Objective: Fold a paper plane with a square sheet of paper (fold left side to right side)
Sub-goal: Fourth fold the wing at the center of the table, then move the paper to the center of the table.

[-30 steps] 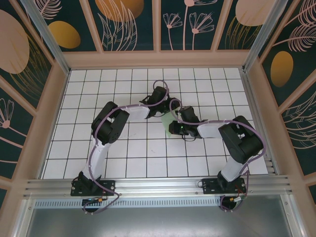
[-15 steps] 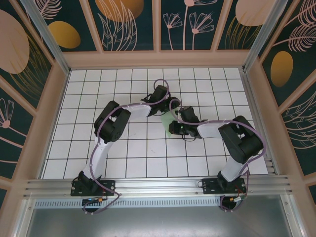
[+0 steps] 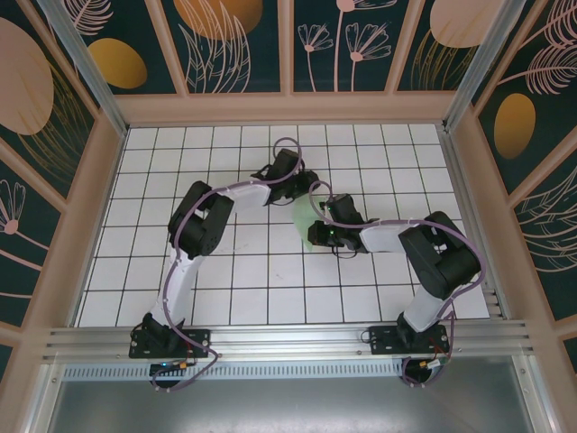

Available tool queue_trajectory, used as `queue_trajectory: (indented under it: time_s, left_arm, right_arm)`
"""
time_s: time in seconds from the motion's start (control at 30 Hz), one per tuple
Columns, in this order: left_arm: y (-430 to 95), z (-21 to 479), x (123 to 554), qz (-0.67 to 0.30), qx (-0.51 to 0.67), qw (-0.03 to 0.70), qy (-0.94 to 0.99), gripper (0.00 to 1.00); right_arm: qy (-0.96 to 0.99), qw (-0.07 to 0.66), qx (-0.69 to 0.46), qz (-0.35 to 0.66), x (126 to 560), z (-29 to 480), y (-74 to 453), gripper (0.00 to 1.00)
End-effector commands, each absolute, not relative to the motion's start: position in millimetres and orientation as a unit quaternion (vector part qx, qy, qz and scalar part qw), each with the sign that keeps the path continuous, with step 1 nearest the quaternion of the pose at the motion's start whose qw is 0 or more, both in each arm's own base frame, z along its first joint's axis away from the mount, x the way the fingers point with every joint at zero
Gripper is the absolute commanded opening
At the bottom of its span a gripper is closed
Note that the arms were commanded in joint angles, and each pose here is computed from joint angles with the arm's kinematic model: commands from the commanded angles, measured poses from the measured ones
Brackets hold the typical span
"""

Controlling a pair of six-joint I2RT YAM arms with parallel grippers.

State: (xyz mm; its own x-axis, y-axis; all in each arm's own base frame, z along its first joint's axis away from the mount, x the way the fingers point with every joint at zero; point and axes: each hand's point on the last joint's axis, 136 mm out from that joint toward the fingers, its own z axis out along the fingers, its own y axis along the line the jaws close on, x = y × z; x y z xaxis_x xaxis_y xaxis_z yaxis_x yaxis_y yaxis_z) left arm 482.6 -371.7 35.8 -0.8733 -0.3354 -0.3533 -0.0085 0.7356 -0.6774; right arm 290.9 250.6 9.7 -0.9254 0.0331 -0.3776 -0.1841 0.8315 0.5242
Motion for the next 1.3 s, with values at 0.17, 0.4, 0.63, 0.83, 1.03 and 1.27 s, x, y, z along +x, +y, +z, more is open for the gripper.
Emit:
queue_trajectory:
  time_s: [0.17,0.4,0.63,0.83,1.03,1.27]
  left_arm:
    - [-329,48,516,-0.294,-0.106,0.272,0.91,0.45]
    - [-319,113,503,-0.31,-0.084,0.313,0.894,0.47]
    - [-294,151,439,-0.345,-0.074,0.328,0.876,0.46]
    - [-309,145,368,-0.389,-0.062,0.296,0.87,0.46]
    - [-340,122,342,-0.414,-0.056,0.262,0.87,0.47]
    - [-356,74,350,-0.394,-0.068,0.227,0.888,0.47]
  right_arm:
    - [0.984,-0.018,-0.038,0.176,184,-65,199,0.13]
    - [0.968,0.064,-0.075,0.23,220,-18,228,0.17]
    - [0.935,0.203,-0.118,0.267,257,73,240,0.37]
    - [0.92,0.261,-0.103,0.274,261,107,214,0.5]
    - [0.901,0.26,-0.076,0.34,254,109,198,0.53]
    - [0.873,0.279,-0.039,0.398,243,122,178,0.56]
